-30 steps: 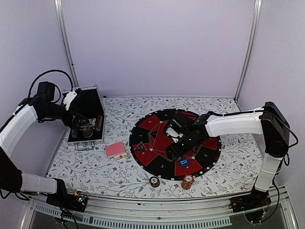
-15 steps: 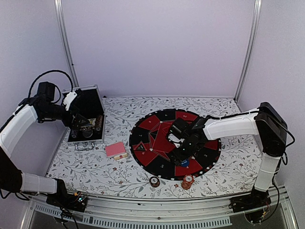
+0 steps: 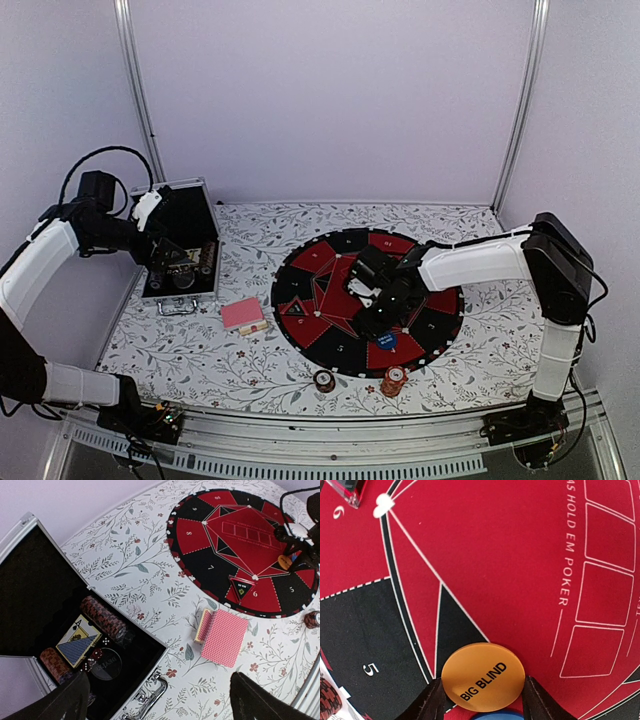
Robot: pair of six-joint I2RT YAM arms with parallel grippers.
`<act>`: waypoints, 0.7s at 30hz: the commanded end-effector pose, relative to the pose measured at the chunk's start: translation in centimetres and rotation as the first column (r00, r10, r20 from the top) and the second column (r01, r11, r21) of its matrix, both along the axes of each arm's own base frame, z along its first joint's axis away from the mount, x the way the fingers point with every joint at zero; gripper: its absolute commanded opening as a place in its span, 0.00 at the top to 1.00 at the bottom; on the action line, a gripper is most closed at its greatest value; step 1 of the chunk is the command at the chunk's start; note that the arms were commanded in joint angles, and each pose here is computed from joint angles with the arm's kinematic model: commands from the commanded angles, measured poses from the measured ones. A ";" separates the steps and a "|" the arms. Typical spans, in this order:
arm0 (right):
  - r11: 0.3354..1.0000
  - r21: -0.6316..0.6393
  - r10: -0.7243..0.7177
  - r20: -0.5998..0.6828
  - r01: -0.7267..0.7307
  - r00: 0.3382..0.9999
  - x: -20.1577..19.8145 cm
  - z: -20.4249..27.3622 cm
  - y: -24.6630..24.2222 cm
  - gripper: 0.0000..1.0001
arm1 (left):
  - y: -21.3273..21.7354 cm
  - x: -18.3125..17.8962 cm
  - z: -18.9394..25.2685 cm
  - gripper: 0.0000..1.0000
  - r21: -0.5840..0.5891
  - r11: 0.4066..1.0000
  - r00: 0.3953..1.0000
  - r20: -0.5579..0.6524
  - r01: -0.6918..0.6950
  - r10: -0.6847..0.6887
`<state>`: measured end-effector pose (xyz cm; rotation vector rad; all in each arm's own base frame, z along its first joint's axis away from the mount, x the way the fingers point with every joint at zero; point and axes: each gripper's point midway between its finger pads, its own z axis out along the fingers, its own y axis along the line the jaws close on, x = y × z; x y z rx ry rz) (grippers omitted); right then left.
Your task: Distribute texas hold em gaming equipment
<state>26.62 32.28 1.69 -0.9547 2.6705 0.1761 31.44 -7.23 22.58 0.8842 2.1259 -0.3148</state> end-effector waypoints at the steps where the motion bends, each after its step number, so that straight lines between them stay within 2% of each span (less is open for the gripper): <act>1: 1.000 0.010 -0.029 0.000 0.029 1.000 1.5 -1.0 -0.3 0.50 | -0.4 0.1 1.1 0.00 -0.004 1.000 1.000 0.026 0.017 -0.017; 8: 0.996 0.023 -0.084 0.061 0.083 0.995 5.4 0.5 -1.6 0.59 | -0.3 0.2 1.2 0.00 0.000 1.000 0.999 0.029 0.013 -0.013; 14: 0.985 0.067 -0.167 0.142 0.159 0.976 12.2 2.4 -2.9 0.61 | -0.4 0.4 0.9 0.00 -0.005 1.000 1.000 0.017 0.010 -0.010; 21: 0.966 0.103 -0.253 0.181 0.237 0.950 19.2 1.7 -3.6 0.63 | -0.4 0.5 1.2 0.00 -0.002 1.000 1.000 0.020 0.012 -0.012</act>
